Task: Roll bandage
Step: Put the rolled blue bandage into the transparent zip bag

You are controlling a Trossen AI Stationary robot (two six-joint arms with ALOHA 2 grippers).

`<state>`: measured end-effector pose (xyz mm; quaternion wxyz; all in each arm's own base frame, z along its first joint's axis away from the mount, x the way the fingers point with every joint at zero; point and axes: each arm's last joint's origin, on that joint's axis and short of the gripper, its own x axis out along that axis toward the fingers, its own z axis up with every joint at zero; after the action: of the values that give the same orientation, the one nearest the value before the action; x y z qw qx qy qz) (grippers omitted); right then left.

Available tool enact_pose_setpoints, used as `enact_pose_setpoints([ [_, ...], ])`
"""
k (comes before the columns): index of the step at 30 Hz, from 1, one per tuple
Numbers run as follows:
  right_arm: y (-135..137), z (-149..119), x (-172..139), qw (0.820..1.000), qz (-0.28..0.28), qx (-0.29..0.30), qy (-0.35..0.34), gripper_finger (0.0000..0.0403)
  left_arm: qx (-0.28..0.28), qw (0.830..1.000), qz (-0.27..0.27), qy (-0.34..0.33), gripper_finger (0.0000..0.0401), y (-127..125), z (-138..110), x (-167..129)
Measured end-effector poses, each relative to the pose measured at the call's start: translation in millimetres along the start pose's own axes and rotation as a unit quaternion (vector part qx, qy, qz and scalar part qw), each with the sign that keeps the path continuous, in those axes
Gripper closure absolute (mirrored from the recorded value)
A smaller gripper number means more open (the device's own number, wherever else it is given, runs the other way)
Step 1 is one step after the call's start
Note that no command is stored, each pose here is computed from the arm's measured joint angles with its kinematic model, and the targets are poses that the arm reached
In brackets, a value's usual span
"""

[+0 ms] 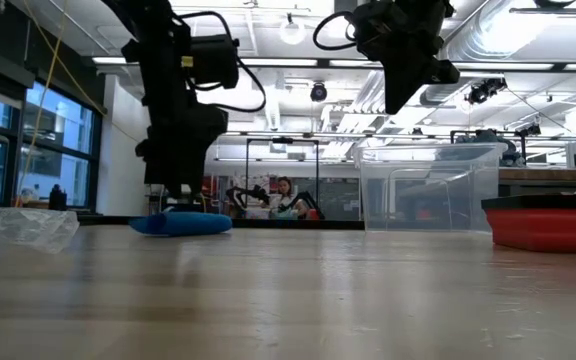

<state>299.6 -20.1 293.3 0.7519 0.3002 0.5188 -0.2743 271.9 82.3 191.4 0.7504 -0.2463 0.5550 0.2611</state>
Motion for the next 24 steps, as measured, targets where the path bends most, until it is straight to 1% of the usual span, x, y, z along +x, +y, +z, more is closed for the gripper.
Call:
enact_pose_setpoints([
  [6,0,0,0,1.0,0.0,-0.009,0.0,0.0403,-0.039,0.999,0.008,-0.008,0.0116,3,2,0],
  [11,-3,3,0,1.0,0.003,-0.003,0.003,0.0403,-0.048,0.999,0.007,-0.015,0.0116,4,4,0],
  [13,-5,5,1,1.0,0.003,-0.002,0.001,0.0403,-0.047,0.999,0.006,-0.019,0.0116,3,6,5],
  [16,-8,8,1,1.0,0.002,0.002,0.0,0.0403,-0.049,0.998,0.022,-0.015,0.0116,3,8,16],
  [20,-11,11,1,1.0,0.006,0.007,0.003,0.0403,-0.058,0.998,0.035,0.008,0.0116,2,7,31],
  [24,-10,12,1,1.0,0.009,0.008,0.0,0.0403,-0.049,0.998,0.04,0.025,0.0116,-3,5,45],
])
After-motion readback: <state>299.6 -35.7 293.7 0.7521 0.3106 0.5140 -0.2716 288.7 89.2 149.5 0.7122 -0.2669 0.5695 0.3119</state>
